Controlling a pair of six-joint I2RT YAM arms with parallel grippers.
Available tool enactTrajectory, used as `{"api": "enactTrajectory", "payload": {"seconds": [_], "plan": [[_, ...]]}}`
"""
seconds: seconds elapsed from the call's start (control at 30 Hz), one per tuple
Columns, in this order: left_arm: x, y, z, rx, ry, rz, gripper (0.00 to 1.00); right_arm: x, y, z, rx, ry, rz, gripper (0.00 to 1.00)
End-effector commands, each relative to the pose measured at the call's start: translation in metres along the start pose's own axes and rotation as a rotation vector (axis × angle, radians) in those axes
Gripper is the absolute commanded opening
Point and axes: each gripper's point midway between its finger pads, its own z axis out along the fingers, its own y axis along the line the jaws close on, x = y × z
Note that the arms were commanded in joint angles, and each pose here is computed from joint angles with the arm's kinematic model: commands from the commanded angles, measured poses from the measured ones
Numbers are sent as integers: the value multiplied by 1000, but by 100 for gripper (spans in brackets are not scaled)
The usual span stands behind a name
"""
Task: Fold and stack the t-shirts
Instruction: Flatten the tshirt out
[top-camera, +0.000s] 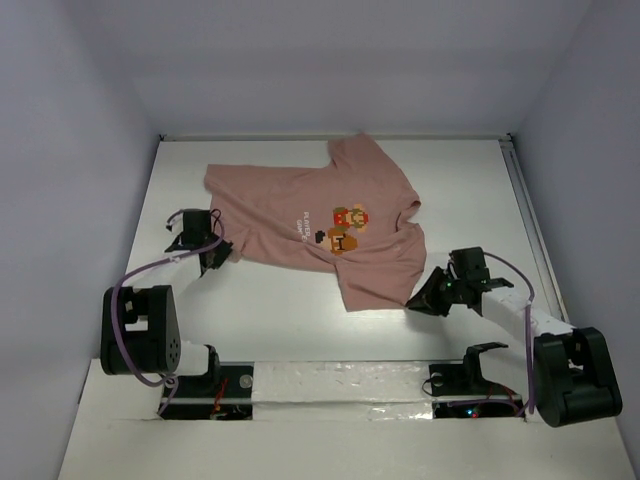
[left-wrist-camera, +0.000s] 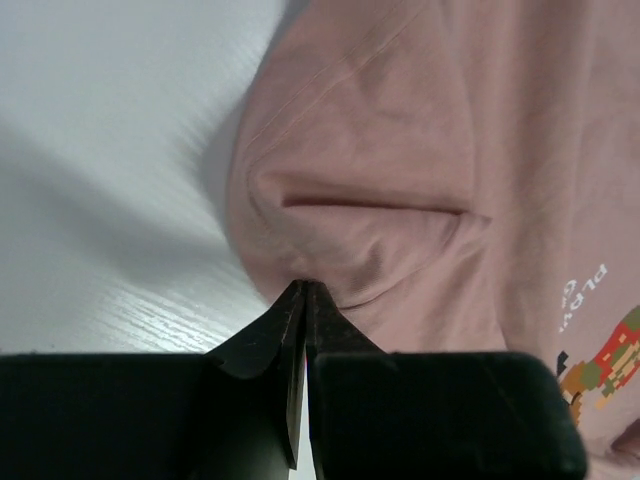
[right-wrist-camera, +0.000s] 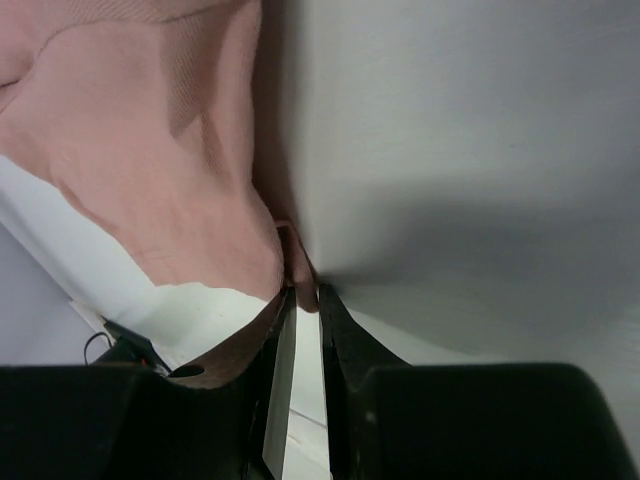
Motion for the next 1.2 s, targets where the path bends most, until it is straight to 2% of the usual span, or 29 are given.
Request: {"api": "enactTrajectory", "payload": {"seconds": [0.0,0.1,0.17,0.3,0.37,0.5,0.53,0.57,0.67,0.8,0.9,0.93,1.03,1.13,1.17], "plan": [[-23,-19,-3,38,-55,37,0,-1,-8,8,38,-15,-5,22],[-30,-23,-6,37,-72,68,0,-1,-6,10,41,-7,-6,21],[-36,-28,-10,42,-86,85,0,-1,-5,12,45,-6,-6,0],[-57,-42,-26,41,-121,154,0,6,6,-5,24,18,-38,0],[-59,-43,-40,30,-104,202,0,16,15,-29,11,34,-95,0],[-36,-9,-41,-49,-35,209,0,38,23,-54,-19,100,-137,0],[-31,-3,-38,-59,-24,199,21,41,22,-54,-17,118,-147,0],[-20,3,-32,-58,2,184,34,45,23,-54,-25,135,-158,0],[-9,11,-18,-62,38,156,51,46,26,-56,-33,139,-166,0],[-6,10,2,-59,46,154,53,41,32,-63,-46,109,-190,0],[-10,-9,16,14,40,146,47,42,33,-64,-53,107,-206,0],[-16,-9,20,7,28,134,27,42,34,-65,-56,106,-207,0],[-22,-13,31,-17,35,147,0,41,35,-66,-54,97,-214,0],[-42,-18,17,-47,-5,210,0,41,36,-69,-59,97,-227,0],[-58,-27,-3,-40,-47,254,0,42,35,-70,-53,105,-226,0]]}}
